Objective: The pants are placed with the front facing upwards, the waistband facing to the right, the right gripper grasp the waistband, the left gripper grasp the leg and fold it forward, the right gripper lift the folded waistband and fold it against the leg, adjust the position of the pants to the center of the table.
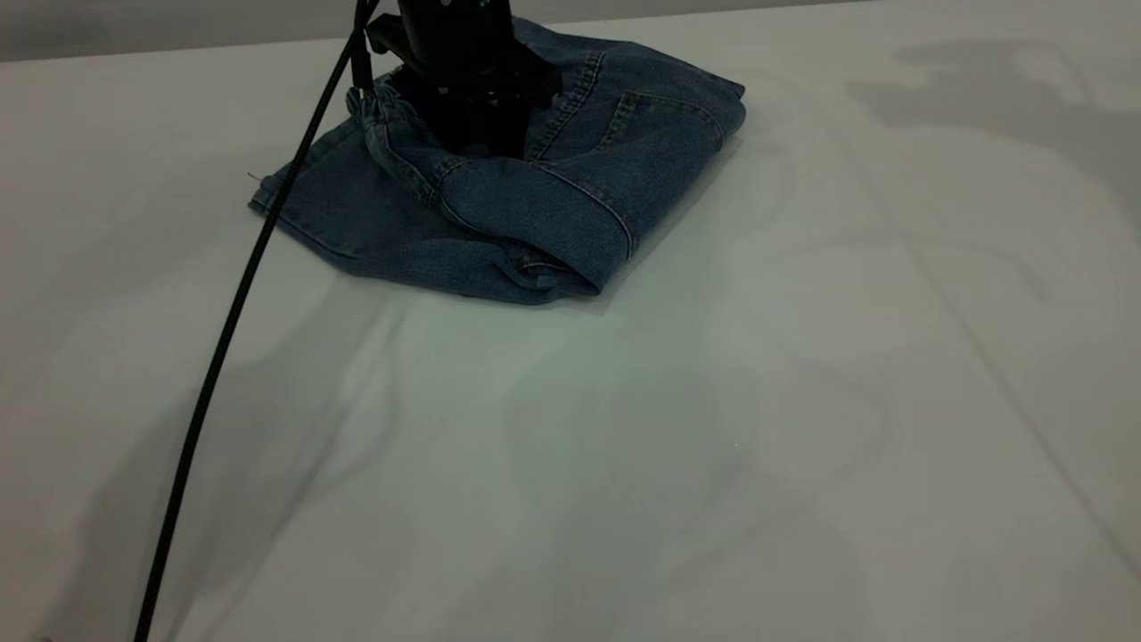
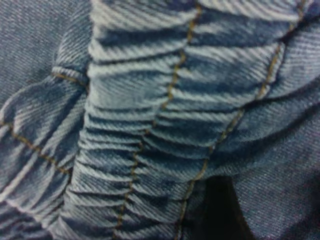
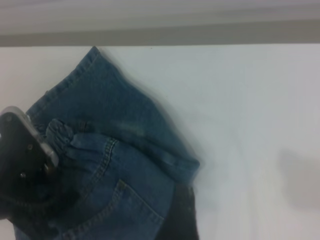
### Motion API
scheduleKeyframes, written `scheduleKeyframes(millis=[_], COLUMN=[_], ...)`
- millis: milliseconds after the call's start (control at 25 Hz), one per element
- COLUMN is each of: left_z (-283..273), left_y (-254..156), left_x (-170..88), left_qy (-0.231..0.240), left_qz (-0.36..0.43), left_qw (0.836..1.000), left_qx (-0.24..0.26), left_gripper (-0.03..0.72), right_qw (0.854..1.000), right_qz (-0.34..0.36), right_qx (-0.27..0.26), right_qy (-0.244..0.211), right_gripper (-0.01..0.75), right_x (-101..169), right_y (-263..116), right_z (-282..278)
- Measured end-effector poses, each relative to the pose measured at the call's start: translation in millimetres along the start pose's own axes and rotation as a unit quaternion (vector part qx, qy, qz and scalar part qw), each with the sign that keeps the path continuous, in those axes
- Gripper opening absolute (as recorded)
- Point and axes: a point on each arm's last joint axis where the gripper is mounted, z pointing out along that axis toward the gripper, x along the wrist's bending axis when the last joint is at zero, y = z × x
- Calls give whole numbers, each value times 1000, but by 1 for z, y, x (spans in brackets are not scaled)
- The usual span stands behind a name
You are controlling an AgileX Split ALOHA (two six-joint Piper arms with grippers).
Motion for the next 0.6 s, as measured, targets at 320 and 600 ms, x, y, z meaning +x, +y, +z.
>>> scheduleKeyframes(millis=[320,600], left_z=[1,2], left_y=[1,5], left_x=[-17,-56], left_qy=[-54,-58], left_qz=[-17,12], left_qw=[998,998], left_qx=[-2,3], left_gripper=[415,415], right_qw=[1000,1000], right_qz=[-1,0], right_qx=[10,10], right_qy=[2,2], right_gripper=[581,581], right_x=[0,0], right_y=[-2,-2], right_z=[0,0])
